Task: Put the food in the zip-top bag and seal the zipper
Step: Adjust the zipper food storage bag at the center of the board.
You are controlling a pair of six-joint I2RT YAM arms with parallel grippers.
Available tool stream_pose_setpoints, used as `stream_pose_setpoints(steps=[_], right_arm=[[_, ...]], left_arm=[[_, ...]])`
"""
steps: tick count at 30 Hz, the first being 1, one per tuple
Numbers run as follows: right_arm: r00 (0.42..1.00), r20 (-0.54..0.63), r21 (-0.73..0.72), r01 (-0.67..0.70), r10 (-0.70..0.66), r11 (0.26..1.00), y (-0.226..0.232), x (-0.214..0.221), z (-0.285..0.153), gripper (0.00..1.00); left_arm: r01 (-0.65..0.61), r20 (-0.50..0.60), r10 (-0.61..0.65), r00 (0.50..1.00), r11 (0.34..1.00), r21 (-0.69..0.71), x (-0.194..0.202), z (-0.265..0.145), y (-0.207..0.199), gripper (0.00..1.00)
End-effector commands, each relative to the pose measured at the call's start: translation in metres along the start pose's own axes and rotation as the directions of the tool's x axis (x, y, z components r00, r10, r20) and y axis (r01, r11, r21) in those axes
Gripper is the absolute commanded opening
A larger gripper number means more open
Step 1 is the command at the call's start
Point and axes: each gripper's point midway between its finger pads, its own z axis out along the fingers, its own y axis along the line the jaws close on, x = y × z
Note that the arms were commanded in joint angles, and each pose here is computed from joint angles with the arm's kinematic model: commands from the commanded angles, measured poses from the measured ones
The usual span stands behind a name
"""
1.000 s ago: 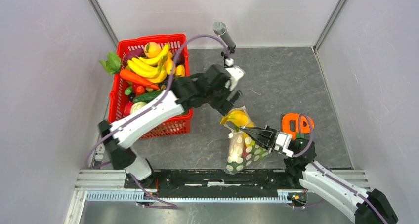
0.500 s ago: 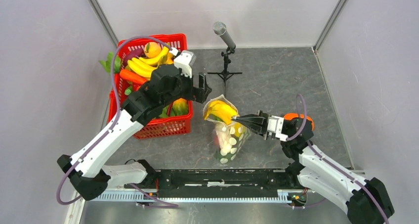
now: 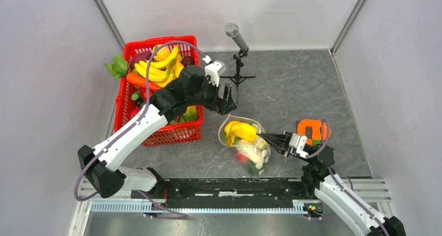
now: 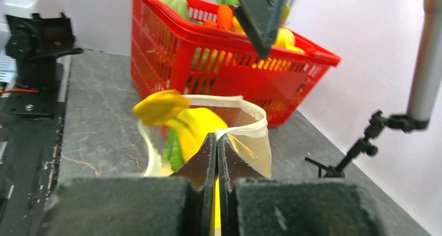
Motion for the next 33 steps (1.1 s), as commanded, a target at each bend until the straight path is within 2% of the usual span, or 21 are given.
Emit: stream_pose_setpoints(steps=[1, 4, 6, 11, 16, 19, 25, 30, 33], right_arm=[[0.985, -0.157, 0.132, -0.055, 0.076, 0.99, -0.011, 0.049, -0.018, 0.0], [0.972, -0.203, 0.181, -0.08, 0.116, 0.98, -0.02, 0.058, -0.02, 0.0], [0.97, -0.197, 0.246, -0.09, 0.141, 0.965, -0.036, 0.048, -0.017, 0.0], [0.959, -0.211, 0.356, -0.103, 0.187, 0.929, -0.06, 0.04, -0.017, 0.0], [0.959, -0.213, 0.389, -0.094, 0.189, 0.916, -0.069, 0.033, -0.018, 0.0], [0.957, -0.215, 0.388, -0.099, 0.194, 0.916, -0.068, 0.032, -0.018, 0.0], [0.963, -0.176, 0.403, -0.119, 0.204, 0.907, -0.071, 0.023, -0.017, 0.0], [0.968, -0.158, 0.387, -0.121, 0.195, 0.914, -0.07, 0.016, -0.014, 0.0], [0.968, -0.155, 0.385, -0.124, 0.197, 0.914, -0.069, 0.015, -0.013, 0.0]], left_arm=[[-0.042, -0.014, 0.044, 0.999, 0.995, 0.094, -0.002, -0.005, -0.017, 0.93], [-0.028, -0.053, 0.033, 0.998, 0.995, 0.096, 0.006, -0.003, -0.016, 0.91], [-0.033, -0.088, 0.042, 0.995, 0.995, 0.096, 0.015, 0.0, -0.017, 0.9], [-0.087, -0.191, 0.09, 0.977, 0.996, 0.023, 0.04, 0.005, -0.011, 0.85], [-0.112, -0.236, 0.097, 0.967, 0.992, -0.051, 0.054, 0.011, 0.0, 0.82], [-0.113, -0.274, 0.101, 0.956, 0.993, -0.031, 0.062, 0.016, -0.004, 0.78], [-0.122, -0.326, 0.103, 0.94, 0.992, -0.039, 0.08, 0.031, -0.009, 0.67], [-0.115, -0.333, 0.071, 0.94, 0.987, -0.115, 0.085, 0.04, 0.0, 0.53], [-0.092, -0.321, 0.053, 0.946, 0.99, -0.11, 0.086, 0.045, -0.002, 0.43]])
